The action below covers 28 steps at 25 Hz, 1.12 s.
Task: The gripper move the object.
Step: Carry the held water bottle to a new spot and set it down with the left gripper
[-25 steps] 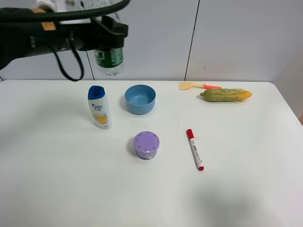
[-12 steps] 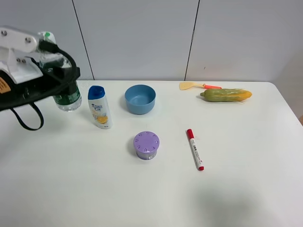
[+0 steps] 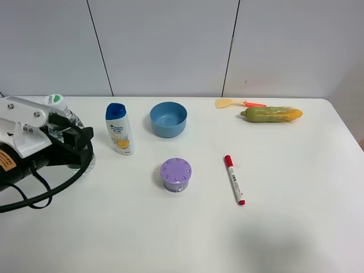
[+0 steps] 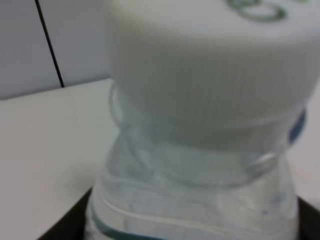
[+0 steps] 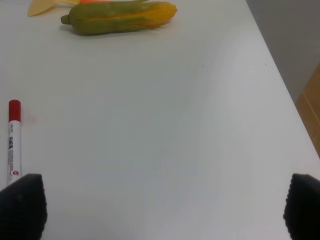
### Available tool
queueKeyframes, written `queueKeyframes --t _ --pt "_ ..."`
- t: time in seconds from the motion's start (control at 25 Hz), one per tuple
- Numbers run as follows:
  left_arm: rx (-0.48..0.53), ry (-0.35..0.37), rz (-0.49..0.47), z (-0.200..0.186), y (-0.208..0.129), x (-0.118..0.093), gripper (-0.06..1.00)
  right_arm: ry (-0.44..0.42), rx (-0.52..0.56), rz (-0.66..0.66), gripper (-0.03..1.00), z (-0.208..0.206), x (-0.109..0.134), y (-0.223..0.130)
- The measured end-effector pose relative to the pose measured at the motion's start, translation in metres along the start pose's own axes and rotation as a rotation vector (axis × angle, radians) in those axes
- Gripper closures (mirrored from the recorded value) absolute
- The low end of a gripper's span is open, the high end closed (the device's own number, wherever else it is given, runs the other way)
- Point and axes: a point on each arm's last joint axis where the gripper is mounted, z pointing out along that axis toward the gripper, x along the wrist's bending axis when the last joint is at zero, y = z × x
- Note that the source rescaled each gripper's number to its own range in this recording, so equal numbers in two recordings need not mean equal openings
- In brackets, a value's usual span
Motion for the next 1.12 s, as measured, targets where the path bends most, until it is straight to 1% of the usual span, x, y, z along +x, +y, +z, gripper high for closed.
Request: queueKeyframes --t 0.28,0.36,0.48,0.68,0.92,1.04,1.12 --pt "0.042 0.0 -0.002 0.02 -0.018 0.001 0.92 0.0 0.0 0.0 -0.03 0.0 0.0 0.0" --pt "0.029 -0.002 -0.002 0.025 -0.021 0.001 0.92 0.0 0.0 0.0 -0.03 0.0 0.0 0.0" --pt "0.01 -0.025 0.007 0.032 -0.027 0.0 0.92 0.0 0.0 0.0 -0.03 0.0 0.0 0.0" --pt "0.019 -0.055 -0.037 0.042 -0.04 -0.002 0.92 0.0 0.0 0.0 -0.03 0.0 0.0 0.0" --pt "0.018 -0.072 -0.045 0.048 -0.05 -0.003 0.92 0.0 0.0 0.0 -0.03 0.0 0.0 0.0" --pt "0.008 -0.078 -0.051 0.044 -0.057 -0.003 0.92 0.0 0.0 0.0 -0.03 0.0 0.0 0.0" --pt "0.022 -0.079 -0.054 0.04 -0.065 -0.003 0.92 0.0 0.0 0.0 -0.03 0.0 0.0 0.0"
